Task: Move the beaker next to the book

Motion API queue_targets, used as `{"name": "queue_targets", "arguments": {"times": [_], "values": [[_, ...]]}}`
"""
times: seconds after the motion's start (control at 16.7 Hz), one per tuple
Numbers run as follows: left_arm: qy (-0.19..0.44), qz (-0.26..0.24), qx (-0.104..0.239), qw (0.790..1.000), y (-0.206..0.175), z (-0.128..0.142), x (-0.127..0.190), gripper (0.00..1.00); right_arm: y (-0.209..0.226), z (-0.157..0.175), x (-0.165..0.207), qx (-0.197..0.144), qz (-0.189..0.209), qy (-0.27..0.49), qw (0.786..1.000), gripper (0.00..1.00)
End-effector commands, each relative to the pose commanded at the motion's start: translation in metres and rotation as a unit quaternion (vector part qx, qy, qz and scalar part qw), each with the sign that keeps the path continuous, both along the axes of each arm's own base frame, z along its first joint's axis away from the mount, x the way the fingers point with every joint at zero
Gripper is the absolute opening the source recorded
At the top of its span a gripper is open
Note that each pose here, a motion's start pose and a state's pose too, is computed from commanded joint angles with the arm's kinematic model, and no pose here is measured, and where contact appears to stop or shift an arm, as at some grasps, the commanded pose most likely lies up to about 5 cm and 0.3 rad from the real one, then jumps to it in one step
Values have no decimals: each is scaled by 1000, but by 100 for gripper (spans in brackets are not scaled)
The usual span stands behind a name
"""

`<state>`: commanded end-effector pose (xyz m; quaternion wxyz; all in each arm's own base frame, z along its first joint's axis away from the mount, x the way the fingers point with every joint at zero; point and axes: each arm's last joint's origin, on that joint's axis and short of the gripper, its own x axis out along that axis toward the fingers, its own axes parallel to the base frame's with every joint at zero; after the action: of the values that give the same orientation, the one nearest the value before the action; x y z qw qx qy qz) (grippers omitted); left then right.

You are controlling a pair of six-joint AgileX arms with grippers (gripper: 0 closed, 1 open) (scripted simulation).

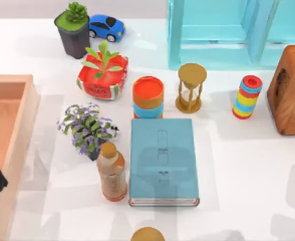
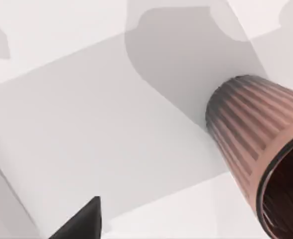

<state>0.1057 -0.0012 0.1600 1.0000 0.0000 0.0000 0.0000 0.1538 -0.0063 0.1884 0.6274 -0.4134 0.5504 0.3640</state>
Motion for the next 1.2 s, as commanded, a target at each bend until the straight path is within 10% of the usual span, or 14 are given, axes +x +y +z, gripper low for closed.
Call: {"name": "queue_targets", "arguments": {"times": [0.42, 1.2], "values": [[0, 0, 0, 1000, 0, 0, 0, 100, -3, 58, 21, -18, 179, 48, 982, 100], [0, 0, 0, 1000, 0, 0, 0, 100, -4, 21, 26, -13, 195, 63, 979, 100]]}}
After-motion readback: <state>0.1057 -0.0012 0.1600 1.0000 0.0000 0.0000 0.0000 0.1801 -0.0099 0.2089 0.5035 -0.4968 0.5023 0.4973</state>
